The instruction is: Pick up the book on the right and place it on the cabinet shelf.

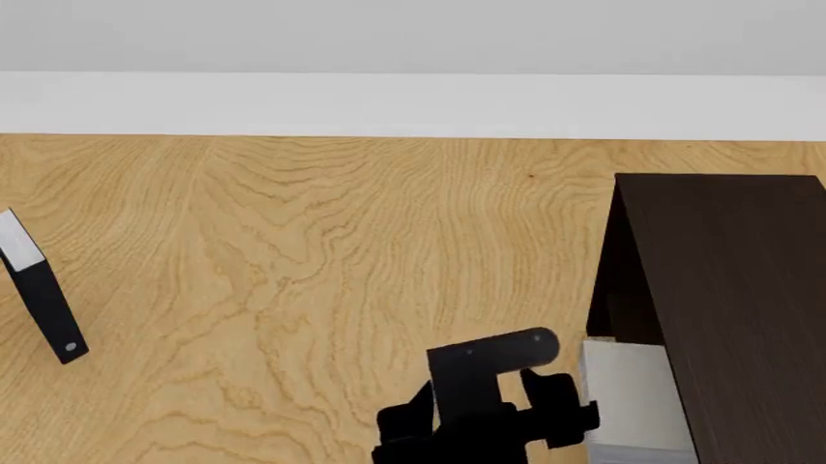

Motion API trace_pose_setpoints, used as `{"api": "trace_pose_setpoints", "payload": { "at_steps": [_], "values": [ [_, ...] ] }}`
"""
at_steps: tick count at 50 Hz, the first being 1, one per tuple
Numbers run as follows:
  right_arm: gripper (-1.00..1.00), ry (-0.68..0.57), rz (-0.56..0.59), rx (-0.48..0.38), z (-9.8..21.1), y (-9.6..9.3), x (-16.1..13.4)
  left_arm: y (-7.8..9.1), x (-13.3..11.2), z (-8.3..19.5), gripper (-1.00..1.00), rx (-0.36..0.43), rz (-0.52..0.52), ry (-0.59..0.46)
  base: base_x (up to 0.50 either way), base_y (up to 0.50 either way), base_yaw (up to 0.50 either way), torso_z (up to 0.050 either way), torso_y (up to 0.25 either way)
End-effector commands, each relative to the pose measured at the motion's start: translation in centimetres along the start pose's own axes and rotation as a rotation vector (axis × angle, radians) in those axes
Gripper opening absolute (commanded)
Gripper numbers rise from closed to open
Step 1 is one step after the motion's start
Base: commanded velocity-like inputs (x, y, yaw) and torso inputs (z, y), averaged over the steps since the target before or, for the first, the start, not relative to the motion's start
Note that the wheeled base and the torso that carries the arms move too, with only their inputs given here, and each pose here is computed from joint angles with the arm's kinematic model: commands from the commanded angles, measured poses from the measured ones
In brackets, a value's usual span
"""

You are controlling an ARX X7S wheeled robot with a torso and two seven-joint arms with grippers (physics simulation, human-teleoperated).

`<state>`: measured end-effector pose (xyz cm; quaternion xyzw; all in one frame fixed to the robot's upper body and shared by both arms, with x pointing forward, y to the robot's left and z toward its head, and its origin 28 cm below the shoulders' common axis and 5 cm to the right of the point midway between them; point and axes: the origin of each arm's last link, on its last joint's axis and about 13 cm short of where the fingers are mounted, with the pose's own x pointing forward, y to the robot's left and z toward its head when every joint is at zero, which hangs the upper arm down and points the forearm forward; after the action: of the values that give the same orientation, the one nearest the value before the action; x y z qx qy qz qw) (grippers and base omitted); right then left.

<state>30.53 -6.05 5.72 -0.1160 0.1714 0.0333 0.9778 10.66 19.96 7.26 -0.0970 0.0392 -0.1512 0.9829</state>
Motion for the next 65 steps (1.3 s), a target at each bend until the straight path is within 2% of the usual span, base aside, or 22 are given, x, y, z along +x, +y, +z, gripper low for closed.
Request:
{"api": "trace_pose_setpoints", "payload": {
  "at_steps": [1, 23, 45, 65],
  "values": [
    [1.00, -0.002, 0.007, 0.040, 0.5, -0.1, 1.0, 0.0, 0.0, -0.1, 1.00, -0.001, 0.001, 0.002, 0.00, 0.00, 0.00, 0.000, 0.000],
    [1.00, 0.067, -0.062, 0.084, 1.0, -0.2, 1.7, 0.1, 0.3, -0.3, 1.00, -0.003, -0.001, 0.014, 0.00, 0.00, 0.00, 0.000, 0.000],
    [1.00, 0.141, -0.079, 0.065, 0.4, 0.1, 1.9, 0.4, 0.3, -0.3, 1.00, -0.012, 0.010, 0.010, 0.00, 0.00, 0.00, 0.000, 0.000],
    [1.00, 0.177, -0.177, 0.060, -0.2, -0.9, 2.4, 0.4, 0.4, -0.5, 1.00, -0.017, 0.012, 0.012, 0.00, 0.00, 0.00, 0.000, 0.000]
  ]
}}
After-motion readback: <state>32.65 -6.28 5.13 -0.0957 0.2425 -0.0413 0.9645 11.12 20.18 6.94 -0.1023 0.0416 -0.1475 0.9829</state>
